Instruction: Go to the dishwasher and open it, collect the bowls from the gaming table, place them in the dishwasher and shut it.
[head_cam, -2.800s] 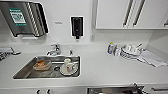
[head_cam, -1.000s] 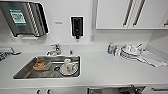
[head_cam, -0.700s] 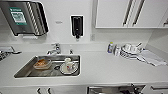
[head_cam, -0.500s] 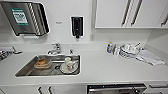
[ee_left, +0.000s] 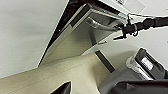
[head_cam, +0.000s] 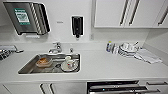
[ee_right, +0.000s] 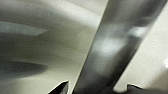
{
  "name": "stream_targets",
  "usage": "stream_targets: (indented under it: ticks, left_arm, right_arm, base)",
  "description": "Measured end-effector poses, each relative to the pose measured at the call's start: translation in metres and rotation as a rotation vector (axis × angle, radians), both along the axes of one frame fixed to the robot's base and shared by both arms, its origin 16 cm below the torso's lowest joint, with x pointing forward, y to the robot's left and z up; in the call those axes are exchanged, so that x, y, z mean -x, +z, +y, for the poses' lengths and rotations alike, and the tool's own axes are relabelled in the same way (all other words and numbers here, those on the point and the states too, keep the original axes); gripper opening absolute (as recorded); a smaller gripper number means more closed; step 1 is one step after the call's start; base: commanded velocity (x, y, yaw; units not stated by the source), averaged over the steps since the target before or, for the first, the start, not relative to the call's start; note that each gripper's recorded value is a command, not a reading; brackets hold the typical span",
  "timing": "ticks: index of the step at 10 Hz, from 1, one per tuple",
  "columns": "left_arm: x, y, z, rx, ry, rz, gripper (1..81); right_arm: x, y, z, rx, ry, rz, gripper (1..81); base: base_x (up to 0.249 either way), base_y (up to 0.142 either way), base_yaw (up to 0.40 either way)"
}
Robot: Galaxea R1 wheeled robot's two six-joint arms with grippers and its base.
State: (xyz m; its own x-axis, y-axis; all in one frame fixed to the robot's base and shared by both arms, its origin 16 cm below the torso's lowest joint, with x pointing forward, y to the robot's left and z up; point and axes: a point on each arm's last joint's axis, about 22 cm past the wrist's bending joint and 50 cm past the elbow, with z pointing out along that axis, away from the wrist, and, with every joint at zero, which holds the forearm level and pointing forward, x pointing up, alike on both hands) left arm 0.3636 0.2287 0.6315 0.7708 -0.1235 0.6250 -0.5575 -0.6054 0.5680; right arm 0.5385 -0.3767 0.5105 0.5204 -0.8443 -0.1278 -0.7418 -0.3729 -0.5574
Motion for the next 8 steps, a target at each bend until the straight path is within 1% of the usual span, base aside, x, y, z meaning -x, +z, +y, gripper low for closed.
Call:
stream_targets:
  ticks: [1,2,4,5,6,7,8]
  left_arm:
    - [0.001,0.000,0.000,-0.001,-0.002,0.002,81.1]
    - [0.002,-0.001,-0.001,0.000,-0.005,0.005,81.1]
    - [0.002,-0.001,-0.004,0.003,-0.006,0.005,81.1]
    - [0.001,-0.001,-0.004,0.003,-0.007,0.004,81.1]
    - [0.003,-0.002,-0.005,0.003,-0.009,0.008,81.1]
    - [0.005,-0.004,-0.006,0.000,-0.016,0.015,81.1]
    - [0.004,-0.004,-0.008,0.002,-0.019,0.014,81.1]
  right_arm:
    - [0.009,-0.006,0.002,-0.003,-0.002,0.010,81.1]
    - [0.023,-0.015,0.003,-0.003,-0.002,0.030,81.1]
    - [0.060,-0.035,0.007,-0.002,0.029,0.109,81.1]
    - [0.073,-0.040,0.015,-0.011,0.050,0.130,81.1]
    - [0.086,-0.044,0.024,-0.025,0.058,0.142,81.1]
    - [0.094,-0.048,0.028,-0.032,0.057,0.148,81.1]
    - [0.097,-0.052,0.033,-0.039,0.047,0.137,81.1]
  base:
    - [-0.077,0.000,0.000]
    - [-0.077,0.000,0.000]
    - [-0.077,0.000,0.000]
    - [-0.077,0.000,0.000]
    - [-0.077,0.000,0.000]
    - [-0.077,0.000,0.000]
    - [-0.077,0.000,0.000]
